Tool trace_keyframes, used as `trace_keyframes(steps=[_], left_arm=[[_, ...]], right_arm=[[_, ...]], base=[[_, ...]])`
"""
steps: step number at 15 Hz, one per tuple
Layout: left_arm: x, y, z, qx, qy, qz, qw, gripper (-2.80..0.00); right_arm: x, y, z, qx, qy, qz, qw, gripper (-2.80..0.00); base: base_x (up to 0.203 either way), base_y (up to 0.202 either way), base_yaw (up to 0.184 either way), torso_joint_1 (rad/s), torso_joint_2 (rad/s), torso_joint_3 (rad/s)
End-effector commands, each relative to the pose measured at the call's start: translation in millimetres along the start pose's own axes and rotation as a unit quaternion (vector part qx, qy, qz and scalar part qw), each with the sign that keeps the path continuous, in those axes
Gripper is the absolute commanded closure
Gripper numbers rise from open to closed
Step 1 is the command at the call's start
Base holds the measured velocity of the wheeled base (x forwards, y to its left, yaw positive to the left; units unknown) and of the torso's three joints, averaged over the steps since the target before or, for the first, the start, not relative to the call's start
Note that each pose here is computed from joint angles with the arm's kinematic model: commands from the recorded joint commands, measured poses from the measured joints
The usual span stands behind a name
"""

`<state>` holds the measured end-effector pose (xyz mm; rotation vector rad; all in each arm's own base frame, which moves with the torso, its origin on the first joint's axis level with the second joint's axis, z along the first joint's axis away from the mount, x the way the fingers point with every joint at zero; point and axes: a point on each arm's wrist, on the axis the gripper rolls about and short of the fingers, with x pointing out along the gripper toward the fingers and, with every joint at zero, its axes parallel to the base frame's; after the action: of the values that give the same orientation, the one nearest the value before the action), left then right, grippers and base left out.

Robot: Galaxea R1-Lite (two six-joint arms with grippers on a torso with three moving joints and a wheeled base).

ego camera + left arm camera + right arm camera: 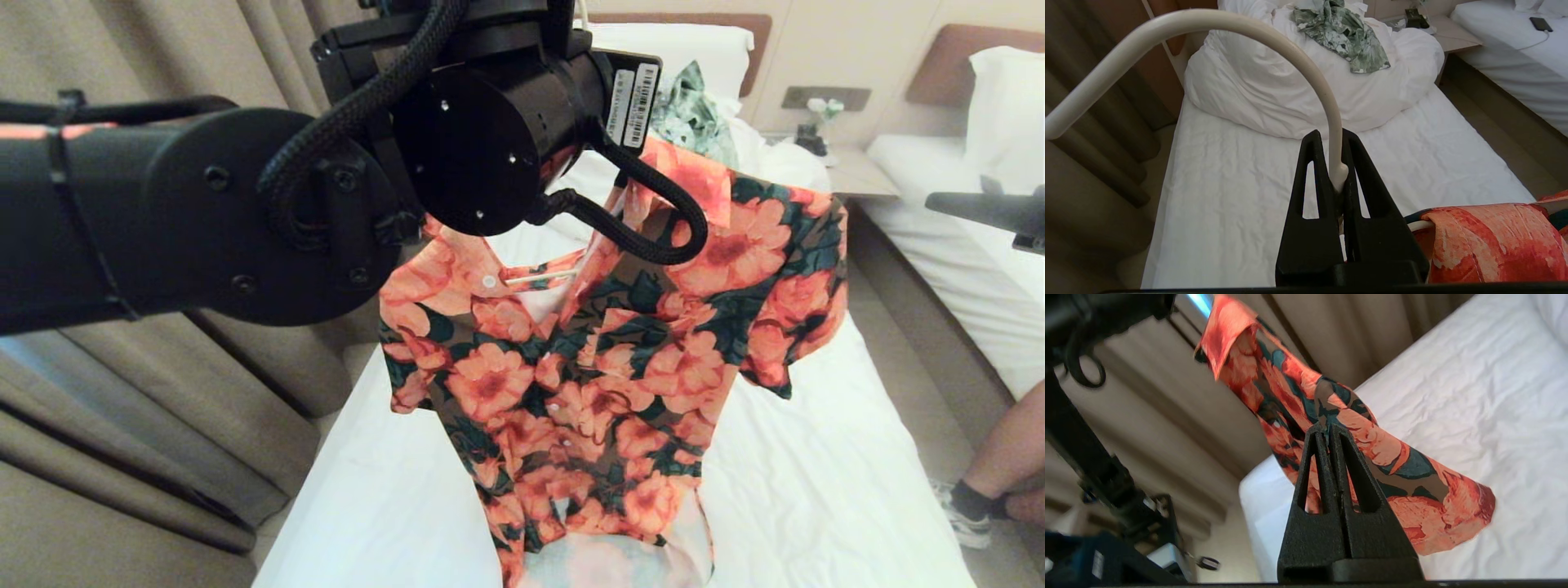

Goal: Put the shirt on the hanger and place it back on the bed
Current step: Take the clothes hanger out of the clothes

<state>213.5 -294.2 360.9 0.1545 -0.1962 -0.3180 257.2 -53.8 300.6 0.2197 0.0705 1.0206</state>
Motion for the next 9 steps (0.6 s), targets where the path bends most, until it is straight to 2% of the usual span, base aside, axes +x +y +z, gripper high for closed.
trace_keyframes(steps=[1, 2, 3, 4, 7, 9], left_arm=[[1, -1.3, -2, 0.002, 0.002, 0.002, 1.0, 0.0], [0, -1.8, -3, 0.003, 0.004, 0.001, 1.0, 0.0], [-1, -2.1, -2, 0.002, 0.003, -0.001, 1.0, 0.0], [-2, -1.9, -1, 0.001, 0.002, -0.001, 1.0, 0.0], [-2, -0.1, 0, 0.0, 0.001, 0.001, 1.0, 0.0], [-2, -0.5, 1, 0.0, 0.0, 0.0, 1.0, 0.0]], right_arm=[[-1, -12, -1, 0.017, 0.003, -0.005, 1.0, 0.0], [-2, -21, -5, 0.026, 0.004, -0.01, 1.0, 0.0], [-2, -25, -8, 0.027, 0.006, -0.011, 1.0, -0.73], [-1, -25, -9, 0.021, 0.007, -0.009, 1.0, -2.8], [2, -22, -13, 0.025, 0.017, 0.017, 0.999, -2.8], [6, -30, -26, 0.011, 0.027, 0.037, 0.999, -2.8]], base=[[0.0, 0.0, 0.0, 0.0, 0.0, 0.0], [0.0, 0.0, 0.0, 0.0, 0.0, 0.0], [0.0, 0.0, 0.0, 0.0, 0.0, 0.0], [0.0, 0.0, 0.0, 0.0, 0.0, 0.0], [0.0, 0.0, 0.0, 0.0, 0.0, 0.0], [0.0, 0.0, 0.0, 0.0, 0.0, 0.0]])
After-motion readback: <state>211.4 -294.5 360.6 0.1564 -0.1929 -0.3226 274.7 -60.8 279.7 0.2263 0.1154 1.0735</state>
